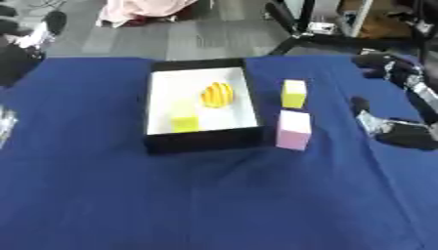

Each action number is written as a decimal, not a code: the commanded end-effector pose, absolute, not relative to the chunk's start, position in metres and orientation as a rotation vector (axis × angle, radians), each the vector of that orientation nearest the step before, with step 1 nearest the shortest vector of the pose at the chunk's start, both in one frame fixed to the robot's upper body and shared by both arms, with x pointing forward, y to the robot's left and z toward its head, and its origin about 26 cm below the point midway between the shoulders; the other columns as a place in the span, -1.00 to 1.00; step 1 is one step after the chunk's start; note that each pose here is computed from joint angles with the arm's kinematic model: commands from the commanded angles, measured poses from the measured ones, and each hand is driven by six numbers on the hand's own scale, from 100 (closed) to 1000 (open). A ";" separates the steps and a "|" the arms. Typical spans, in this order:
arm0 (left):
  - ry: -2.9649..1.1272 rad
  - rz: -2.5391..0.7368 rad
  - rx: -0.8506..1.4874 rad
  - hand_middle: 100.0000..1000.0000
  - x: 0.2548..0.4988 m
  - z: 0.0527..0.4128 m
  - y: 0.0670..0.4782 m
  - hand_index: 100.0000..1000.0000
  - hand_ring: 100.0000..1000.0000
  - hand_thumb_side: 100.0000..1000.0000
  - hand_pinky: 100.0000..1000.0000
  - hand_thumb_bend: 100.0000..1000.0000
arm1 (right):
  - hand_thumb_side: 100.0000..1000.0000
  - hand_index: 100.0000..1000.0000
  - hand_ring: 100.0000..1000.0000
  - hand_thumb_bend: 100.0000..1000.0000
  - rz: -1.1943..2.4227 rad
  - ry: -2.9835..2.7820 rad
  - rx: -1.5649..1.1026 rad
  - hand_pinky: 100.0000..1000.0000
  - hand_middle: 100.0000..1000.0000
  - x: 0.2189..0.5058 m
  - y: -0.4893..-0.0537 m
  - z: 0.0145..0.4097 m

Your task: Pick up objects on the table and place them in the box.

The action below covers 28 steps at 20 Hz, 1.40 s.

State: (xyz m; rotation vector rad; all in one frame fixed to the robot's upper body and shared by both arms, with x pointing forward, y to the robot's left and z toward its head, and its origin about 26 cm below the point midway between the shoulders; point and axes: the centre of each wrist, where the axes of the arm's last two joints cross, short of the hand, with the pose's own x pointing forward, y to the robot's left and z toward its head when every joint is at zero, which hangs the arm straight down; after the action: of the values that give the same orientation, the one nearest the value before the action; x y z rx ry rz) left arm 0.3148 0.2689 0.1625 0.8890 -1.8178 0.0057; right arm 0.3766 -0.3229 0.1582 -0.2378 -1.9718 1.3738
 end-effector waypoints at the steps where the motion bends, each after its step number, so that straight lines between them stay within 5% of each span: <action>1: -1.845 0.076 0.867 0.20 0.313 0.160 0.270 0.62 0.26 0.30 0.56 0.60 | 0.12 0.92 0.97 -1.00 1.569 -1.835 -0.216 0.82 0.87 0.396 -0.323 0.159; 7: -1.822 0.095 0.832 0.17 0.311 0.145 0.269 0.62 0.24 0.29 0.55 0.57 | 0.54 0.96 1.00 -1.00 1.826 -1.668 -0.215 0.88 0.90 0.423 -0.299 0.151; 20: -1.791 0.093 0.805 0.16 0.309 0.134 0.268 0.63 0.22 0.33 0.55 0.57 | 0.75 1.00 0.94 -1.00 2.069 -1.368 -0.479 0.95 0.87 0.442 -0.297 0.126; 28: -1.788 0.089 0.783 0.15 0.309 0.131 0.265 0.63 0.21 0.34 0.55 0.54 | 0.61 1.00 0.88 -1.00 2.087 -1.292 -0.583 0.94 0.82 0.449 -0.305 0.111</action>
State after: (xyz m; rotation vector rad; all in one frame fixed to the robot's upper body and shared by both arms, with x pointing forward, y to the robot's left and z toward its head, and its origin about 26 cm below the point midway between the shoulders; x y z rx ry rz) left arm 0.3082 0.2647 0.1253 0.7872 -1.7665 0.0874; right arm 0.4449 -0.2991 0.1007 -0.5362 -1.3010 2.0780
